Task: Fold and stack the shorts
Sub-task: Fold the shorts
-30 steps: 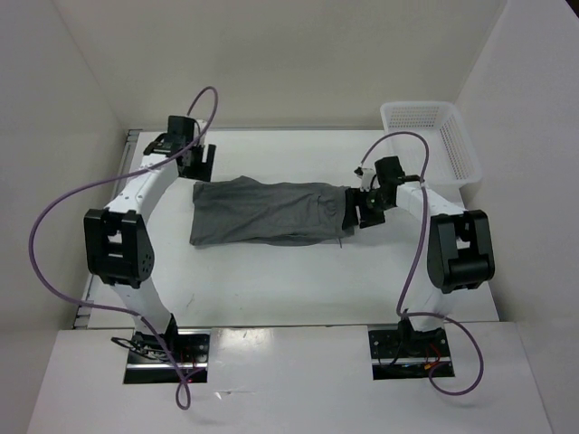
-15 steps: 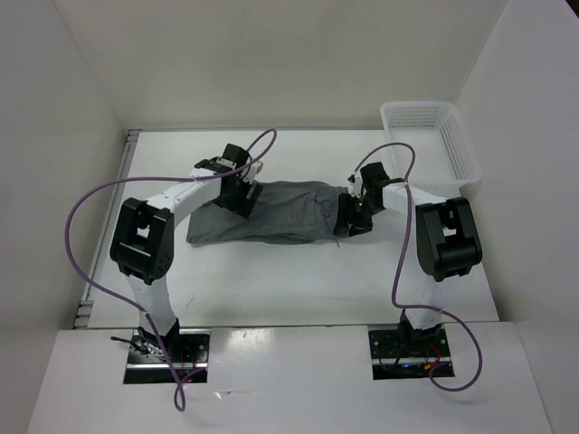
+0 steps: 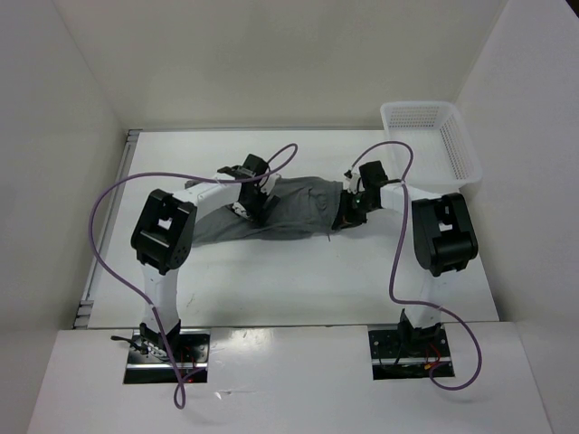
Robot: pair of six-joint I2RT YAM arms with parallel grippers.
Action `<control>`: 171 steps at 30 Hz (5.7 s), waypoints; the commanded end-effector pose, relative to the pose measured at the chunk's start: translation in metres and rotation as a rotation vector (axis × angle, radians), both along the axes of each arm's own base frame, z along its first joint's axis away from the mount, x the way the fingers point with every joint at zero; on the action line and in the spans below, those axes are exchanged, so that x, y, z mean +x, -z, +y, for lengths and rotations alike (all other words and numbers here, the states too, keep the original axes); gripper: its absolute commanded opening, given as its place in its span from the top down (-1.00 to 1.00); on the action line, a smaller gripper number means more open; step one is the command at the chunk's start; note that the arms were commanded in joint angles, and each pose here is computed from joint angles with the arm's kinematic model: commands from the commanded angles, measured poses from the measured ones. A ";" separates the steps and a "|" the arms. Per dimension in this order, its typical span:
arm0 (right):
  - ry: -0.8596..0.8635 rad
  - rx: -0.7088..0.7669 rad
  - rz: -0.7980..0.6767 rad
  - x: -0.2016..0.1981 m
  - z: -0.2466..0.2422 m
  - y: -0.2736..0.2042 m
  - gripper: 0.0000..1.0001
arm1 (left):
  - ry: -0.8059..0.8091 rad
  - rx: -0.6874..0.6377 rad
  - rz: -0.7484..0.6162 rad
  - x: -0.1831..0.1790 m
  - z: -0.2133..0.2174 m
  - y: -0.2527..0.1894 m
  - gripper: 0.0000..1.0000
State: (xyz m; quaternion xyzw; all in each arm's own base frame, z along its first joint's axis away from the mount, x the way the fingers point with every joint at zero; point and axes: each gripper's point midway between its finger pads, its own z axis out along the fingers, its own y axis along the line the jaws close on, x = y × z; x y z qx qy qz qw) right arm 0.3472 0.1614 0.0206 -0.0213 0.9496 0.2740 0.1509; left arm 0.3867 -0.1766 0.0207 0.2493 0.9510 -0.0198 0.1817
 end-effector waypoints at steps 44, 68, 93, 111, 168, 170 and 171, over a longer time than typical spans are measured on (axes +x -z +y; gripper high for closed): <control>-0.394 -0.825 -0.642 0.079 -0.113 -0.166 1.00 | -0.065 -0.016 0.017 0.062 0.007 0.040 -0.92; -0.446 -0.672 -0.536 0.074 -0.088 -0.116 1.00 | -0.280 0.175 -0.096 0.081 0.108 0.026 0.78; -0.199 -0.302 -0.190 0.055 -0.029 -0.018 -0.35 | -0.323 0.029 0.210 0.009 0.135 0.057 0.53; -0.029 0.059 -0.042 0.020 -0.032 -0.054 -0.98 | -0.333 0.040 0.255 0.001 0.140 0.067 0.50; -0.300 -0.506 -0.523 0.120 -0.056 -0.095 1.00 | -0.348 0.003 0.118 0.032 0.144 0.016 0.16; -0.307 -0.537 -0.572 0.124 -0.060 -0.113 1.00 | -0.309 -0.033 0.084 0.035 0.126 -0.002 -0.02; -0.325 -0.540 -0.578 0.123 -0.057 -0.113 1.00 | -0.305 -0.050 0.054 0.042 0.123 -0.013 -0.04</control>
